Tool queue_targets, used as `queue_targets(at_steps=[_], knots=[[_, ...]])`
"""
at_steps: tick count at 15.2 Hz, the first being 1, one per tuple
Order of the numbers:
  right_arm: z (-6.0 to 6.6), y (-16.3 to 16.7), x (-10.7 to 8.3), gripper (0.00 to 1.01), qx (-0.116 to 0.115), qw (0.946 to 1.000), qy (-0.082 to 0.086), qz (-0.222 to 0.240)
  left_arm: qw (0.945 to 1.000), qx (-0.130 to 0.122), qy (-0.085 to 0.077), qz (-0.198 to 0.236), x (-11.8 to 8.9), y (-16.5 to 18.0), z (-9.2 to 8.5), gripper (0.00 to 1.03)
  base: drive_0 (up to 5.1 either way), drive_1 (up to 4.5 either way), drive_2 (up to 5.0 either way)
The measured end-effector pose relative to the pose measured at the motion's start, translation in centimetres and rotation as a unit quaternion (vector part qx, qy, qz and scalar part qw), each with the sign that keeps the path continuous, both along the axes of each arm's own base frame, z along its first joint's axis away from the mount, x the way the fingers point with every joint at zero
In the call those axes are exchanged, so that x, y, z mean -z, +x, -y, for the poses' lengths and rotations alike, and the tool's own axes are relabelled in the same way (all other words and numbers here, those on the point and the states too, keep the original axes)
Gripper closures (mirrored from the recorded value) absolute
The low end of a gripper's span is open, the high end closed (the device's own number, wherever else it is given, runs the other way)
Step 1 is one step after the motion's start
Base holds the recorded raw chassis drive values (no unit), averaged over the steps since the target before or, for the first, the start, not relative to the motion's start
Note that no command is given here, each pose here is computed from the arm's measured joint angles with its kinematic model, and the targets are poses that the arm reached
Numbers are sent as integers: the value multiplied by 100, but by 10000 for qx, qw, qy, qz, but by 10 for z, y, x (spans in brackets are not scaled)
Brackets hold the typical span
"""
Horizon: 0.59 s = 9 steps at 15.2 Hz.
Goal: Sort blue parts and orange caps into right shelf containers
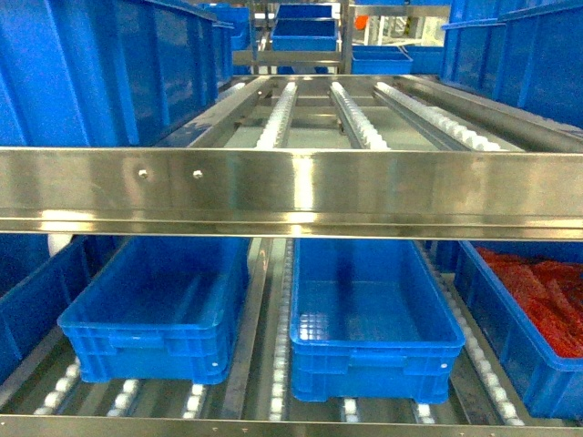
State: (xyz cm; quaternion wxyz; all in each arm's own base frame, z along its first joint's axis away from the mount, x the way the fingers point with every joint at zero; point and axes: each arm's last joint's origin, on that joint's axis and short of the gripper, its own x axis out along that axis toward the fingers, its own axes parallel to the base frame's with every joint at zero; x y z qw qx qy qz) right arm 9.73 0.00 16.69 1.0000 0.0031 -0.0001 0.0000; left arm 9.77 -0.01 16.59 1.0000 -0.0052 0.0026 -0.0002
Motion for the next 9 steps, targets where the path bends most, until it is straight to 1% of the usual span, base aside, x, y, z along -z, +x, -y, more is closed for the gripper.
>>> queue_targets(at_steps=[5, 9], knots=[[0, 0, 0, 59, 0, 10000, 0, 2, 10000, 2, 0, -8, 0, 0, 0, 60, -493, 243, 243], [0, 0, 0, 59, -17, 10000, 0, -6, 10000, -27, -2, 4, 0, 0, 0, 60, 0, 0, 0]])
